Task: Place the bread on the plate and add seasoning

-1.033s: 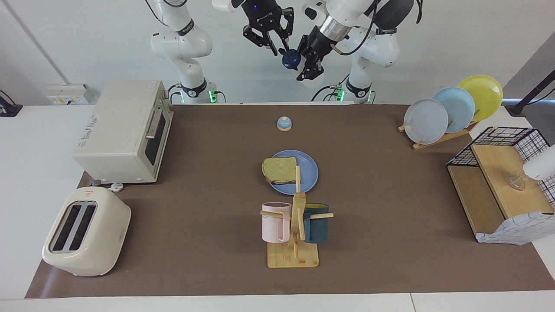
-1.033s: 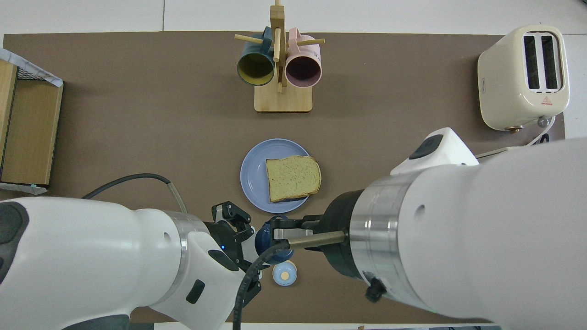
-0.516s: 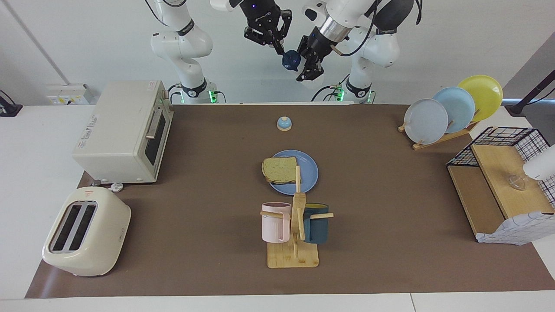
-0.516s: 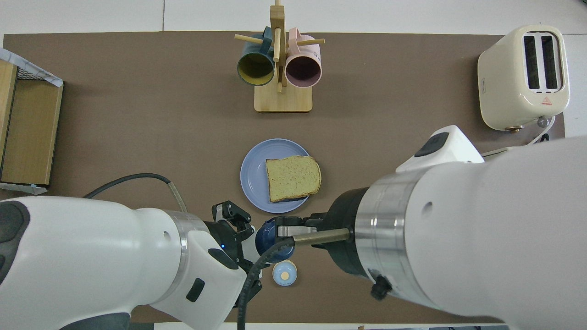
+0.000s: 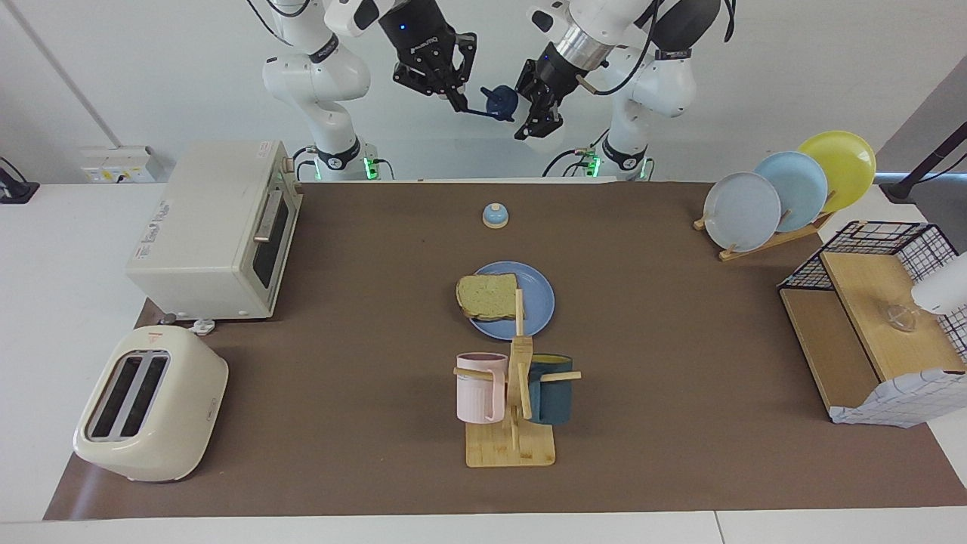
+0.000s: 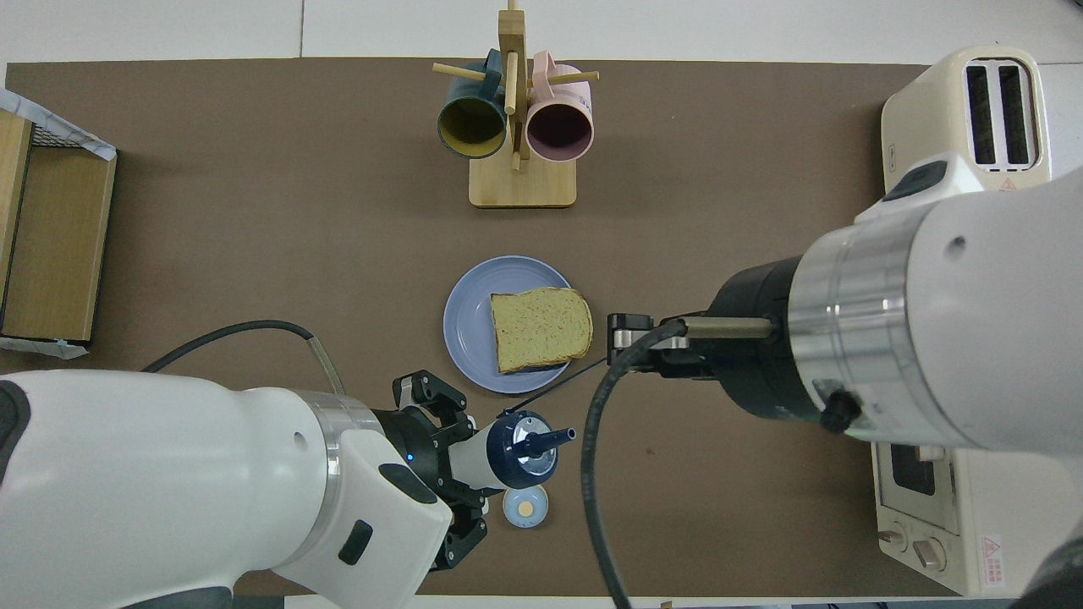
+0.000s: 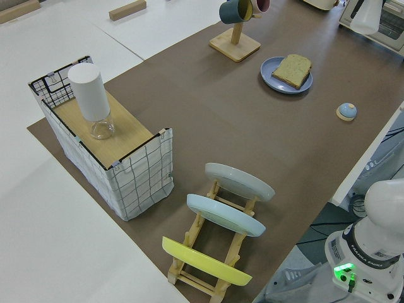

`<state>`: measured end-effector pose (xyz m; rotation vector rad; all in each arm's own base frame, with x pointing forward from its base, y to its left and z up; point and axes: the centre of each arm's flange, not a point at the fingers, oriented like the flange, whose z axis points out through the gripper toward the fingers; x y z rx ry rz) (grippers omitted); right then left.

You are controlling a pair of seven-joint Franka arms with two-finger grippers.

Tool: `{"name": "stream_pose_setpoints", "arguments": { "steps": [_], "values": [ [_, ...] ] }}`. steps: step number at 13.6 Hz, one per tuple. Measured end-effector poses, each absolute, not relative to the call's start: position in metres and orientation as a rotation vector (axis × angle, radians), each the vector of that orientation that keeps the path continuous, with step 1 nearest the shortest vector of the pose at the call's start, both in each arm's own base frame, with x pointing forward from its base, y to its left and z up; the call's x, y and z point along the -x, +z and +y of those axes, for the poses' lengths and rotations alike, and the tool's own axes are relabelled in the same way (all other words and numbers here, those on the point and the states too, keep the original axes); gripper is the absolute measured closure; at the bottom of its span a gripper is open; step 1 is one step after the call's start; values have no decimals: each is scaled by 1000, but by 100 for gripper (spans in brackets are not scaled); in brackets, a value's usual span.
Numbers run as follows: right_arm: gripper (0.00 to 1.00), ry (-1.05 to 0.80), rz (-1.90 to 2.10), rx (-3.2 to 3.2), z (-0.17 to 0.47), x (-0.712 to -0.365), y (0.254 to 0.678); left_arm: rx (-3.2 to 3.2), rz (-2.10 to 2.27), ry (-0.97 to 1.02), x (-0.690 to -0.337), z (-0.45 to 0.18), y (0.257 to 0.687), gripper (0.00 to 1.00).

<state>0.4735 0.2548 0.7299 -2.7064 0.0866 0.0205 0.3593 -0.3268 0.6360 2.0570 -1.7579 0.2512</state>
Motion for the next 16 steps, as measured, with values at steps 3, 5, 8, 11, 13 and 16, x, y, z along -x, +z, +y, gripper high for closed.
{"name": "stream_pose_setpoints", "arguments": {
  "steps": [3, 5, 8, 11, 13, 16],
  "values": [
    [78, 12, 55, 2722, 227, -489, 718, -2056, -1753, 252, -359, -327, 635, 59],
    [56, -17, 57, 2750, 209, -503, 699, -2060, -1749, 238, -360, -325, 631, 59],
    [21, -96, 24, 2876, 171, -529, 661, -2061, -1748, 233, -360, -324, 630, 59],
    [0, -96, -63, 3003, 120, -556, 629, -2062, -1747, 233, -361, -324, 630, 59],
    [0, -89, -88, 3091, 91, -568, 616, -2062, -1746, 233, -361, -324, 630, 59],
    [0, -44, -99, 3184, 58, -591, 602, -2064, -1747, 232, -361, -323, 630, 59]
  ]
}}
